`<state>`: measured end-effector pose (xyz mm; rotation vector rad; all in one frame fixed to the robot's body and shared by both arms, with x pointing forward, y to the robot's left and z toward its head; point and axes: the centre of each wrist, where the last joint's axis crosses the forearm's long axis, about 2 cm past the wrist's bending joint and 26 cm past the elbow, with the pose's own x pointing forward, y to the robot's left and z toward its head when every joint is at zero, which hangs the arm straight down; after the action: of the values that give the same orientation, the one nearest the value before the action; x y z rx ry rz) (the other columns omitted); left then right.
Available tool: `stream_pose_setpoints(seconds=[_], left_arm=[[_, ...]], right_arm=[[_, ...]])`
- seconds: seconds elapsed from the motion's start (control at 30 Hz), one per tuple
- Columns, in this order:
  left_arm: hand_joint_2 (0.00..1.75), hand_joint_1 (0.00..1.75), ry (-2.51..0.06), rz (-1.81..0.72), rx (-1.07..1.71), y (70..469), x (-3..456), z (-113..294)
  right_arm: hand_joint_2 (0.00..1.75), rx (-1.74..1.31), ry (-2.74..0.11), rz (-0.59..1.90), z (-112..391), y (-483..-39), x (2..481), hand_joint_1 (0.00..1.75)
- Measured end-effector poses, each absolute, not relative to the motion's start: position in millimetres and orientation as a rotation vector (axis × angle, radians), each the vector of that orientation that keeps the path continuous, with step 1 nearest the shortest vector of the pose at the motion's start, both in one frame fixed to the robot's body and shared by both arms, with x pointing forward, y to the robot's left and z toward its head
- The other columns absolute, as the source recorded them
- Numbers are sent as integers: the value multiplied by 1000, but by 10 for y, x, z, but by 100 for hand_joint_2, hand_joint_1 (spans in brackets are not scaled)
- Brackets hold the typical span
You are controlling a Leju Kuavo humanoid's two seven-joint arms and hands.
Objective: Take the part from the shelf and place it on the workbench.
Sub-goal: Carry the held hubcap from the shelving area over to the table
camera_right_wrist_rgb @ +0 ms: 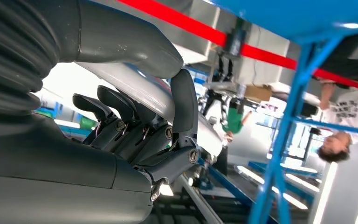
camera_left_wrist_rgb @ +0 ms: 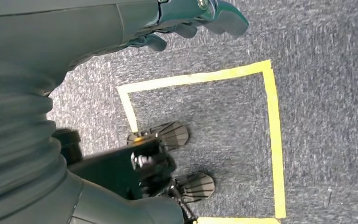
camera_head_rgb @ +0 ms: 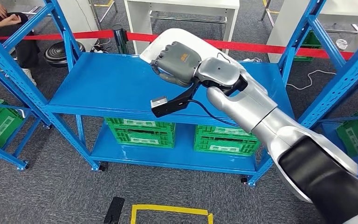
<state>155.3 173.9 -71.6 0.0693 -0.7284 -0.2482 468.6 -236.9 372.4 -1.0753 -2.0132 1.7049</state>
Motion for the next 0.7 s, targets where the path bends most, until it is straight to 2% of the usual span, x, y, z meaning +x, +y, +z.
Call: stream_pose_setpoints(seconds=[0.7], left_arm=[[175,0,-757,-227,79,1750,1637,-688]], right_arm=[[175,-1033,-2079,1731,4049,-1986,4704,175]])
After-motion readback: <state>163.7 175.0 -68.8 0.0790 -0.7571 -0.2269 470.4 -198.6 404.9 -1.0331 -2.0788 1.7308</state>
